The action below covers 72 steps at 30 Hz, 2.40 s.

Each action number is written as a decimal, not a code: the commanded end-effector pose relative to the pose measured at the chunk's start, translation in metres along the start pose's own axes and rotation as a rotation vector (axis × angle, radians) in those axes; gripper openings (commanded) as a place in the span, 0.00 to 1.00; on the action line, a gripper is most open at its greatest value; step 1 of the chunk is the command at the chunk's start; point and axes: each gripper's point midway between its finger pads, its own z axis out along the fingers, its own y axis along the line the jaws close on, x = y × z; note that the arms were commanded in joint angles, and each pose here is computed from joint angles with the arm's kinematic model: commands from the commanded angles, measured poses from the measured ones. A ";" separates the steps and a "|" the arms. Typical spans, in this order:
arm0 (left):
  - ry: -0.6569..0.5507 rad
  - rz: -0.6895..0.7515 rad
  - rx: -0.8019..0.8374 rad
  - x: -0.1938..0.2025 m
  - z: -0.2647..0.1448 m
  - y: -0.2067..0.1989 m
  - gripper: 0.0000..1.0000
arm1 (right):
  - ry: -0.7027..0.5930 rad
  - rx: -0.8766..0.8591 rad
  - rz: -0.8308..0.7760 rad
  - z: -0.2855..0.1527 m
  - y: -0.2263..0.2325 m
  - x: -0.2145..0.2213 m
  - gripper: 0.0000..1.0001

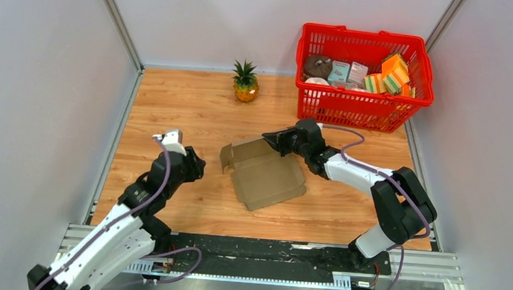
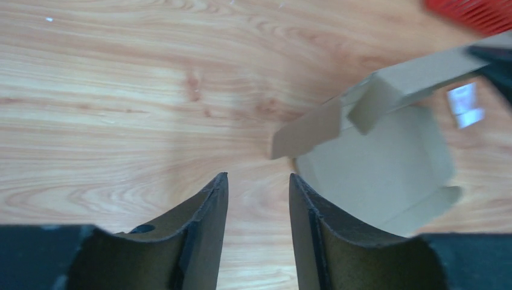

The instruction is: Fold the paper box

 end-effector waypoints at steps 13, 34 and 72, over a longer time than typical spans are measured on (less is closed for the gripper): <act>0.192 0.299 0.341 0.012 0.052 -0.075 0.43 | 0.000 0.001 0.031 0.011 0.001 0.002 0.08; 0.137 0.246 -0.102 -0.009 0.046 0.008 0.44 | 0.027 -0.010 0.045 0.013 0.002 0.003 0.08; 0.052 0.383 0.359 0.003 0.093 -0.069 0.49 | 0.026 0.019 0.011 0.021 -0.012 0.008 0.07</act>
